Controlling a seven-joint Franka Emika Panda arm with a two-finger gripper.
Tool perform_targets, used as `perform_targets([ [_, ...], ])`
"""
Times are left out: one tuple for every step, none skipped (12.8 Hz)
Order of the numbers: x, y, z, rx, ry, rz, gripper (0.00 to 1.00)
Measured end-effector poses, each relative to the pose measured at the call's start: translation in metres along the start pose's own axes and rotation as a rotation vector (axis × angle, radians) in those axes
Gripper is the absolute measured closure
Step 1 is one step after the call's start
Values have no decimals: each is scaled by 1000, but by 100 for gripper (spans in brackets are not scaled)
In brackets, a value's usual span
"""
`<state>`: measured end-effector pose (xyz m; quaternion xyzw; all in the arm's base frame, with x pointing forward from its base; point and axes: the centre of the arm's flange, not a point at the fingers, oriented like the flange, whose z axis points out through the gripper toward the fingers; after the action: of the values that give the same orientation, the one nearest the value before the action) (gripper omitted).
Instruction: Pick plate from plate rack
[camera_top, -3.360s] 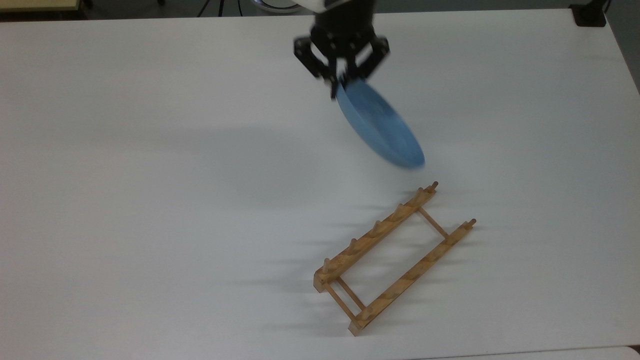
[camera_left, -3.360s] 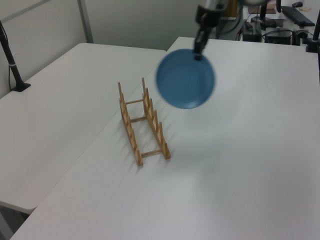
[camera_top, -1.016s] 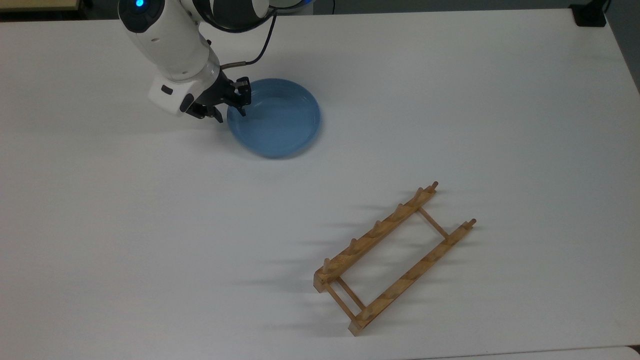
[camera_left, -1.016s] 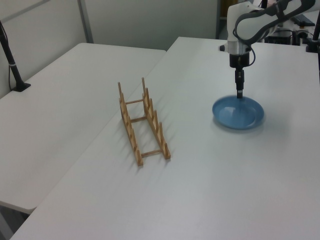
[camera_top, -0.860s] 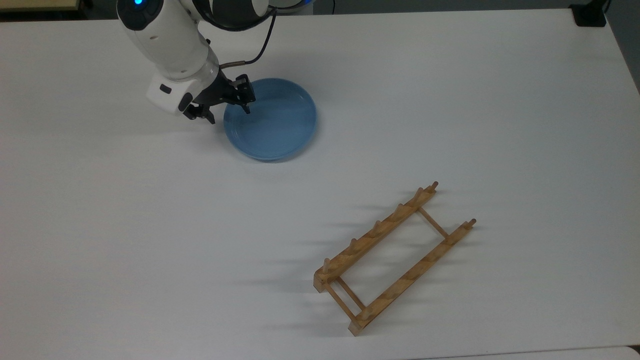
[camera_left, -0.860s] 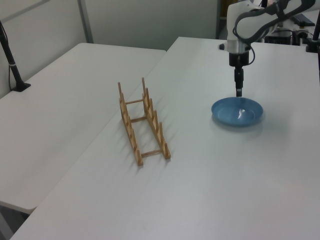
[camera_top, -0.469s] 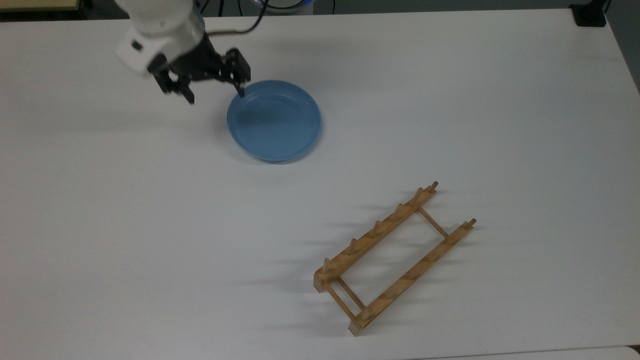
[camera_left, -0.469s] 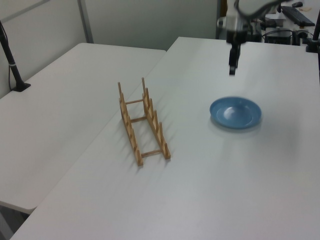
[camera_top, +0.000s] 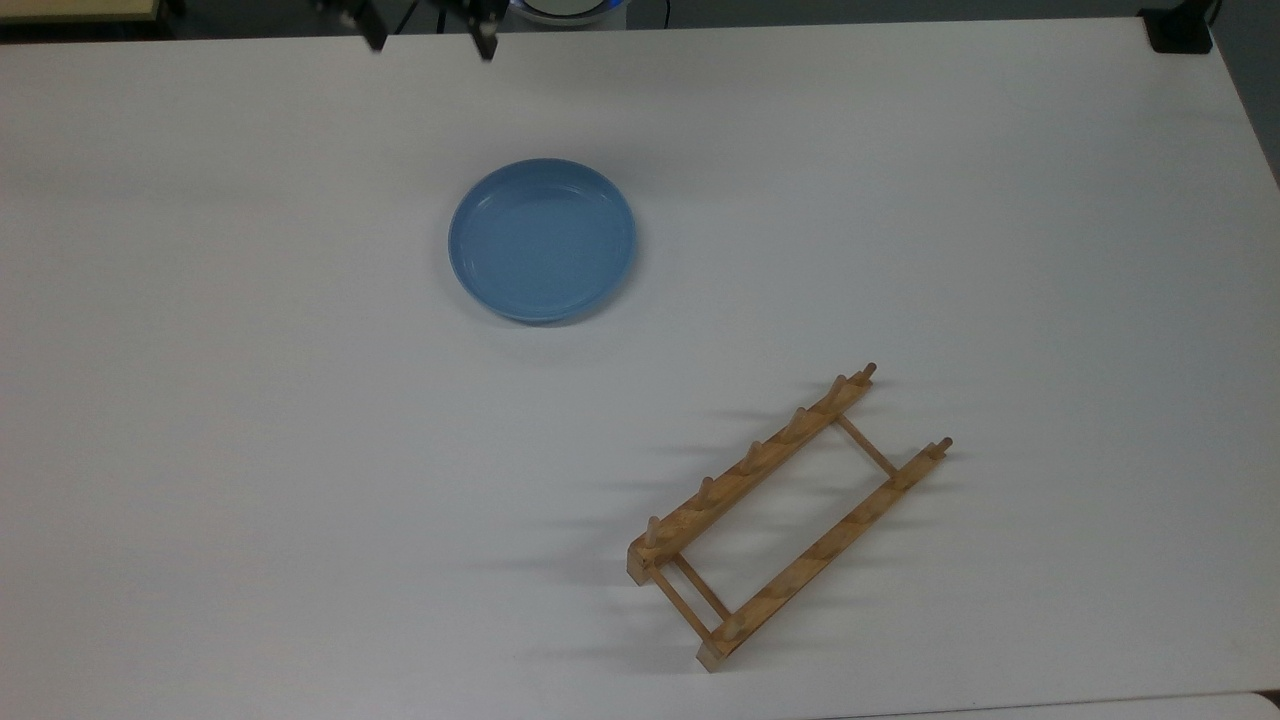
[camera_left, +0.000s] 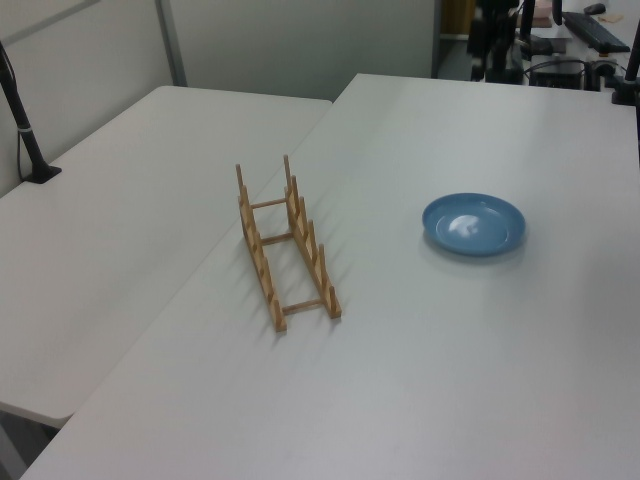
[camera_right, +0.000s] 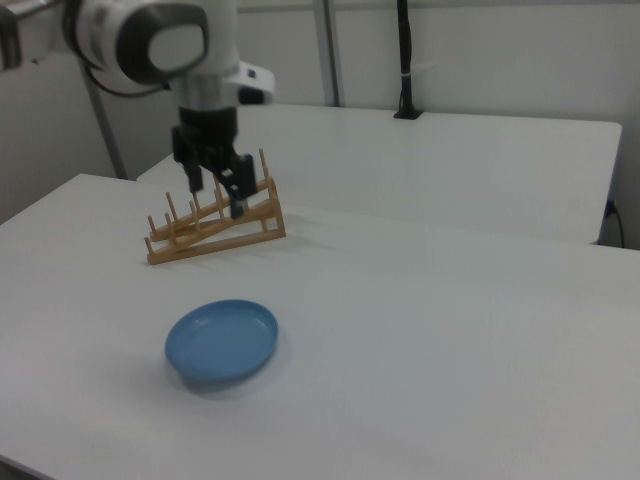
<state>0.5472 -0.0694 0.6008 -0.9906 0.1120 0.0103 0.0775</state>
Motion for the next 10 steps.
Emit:
perform_targets([
  [-7, -8, -10, 0, -3, 24, 0],
  [-14, -18, -16, 0, -3, 48, 0],
  [-21, -31, -22, 1, -5, 78, 0],
  [-24, -35, -23, 1, -9, 85, 0],
  [-25, -38, -23, -1, -10, 82, 0],
  [-24, -37, -22, -17, -6, 76, 0],
  [-22, -35, -24, -42, 15, 55, 0],
  [-18, -32, -27, -69, 53, 20, 0],
  [-13, -30, -31, -94, 97, -15, 0],
  [-8, -28, -35, -119, 140, -44, 0],
])
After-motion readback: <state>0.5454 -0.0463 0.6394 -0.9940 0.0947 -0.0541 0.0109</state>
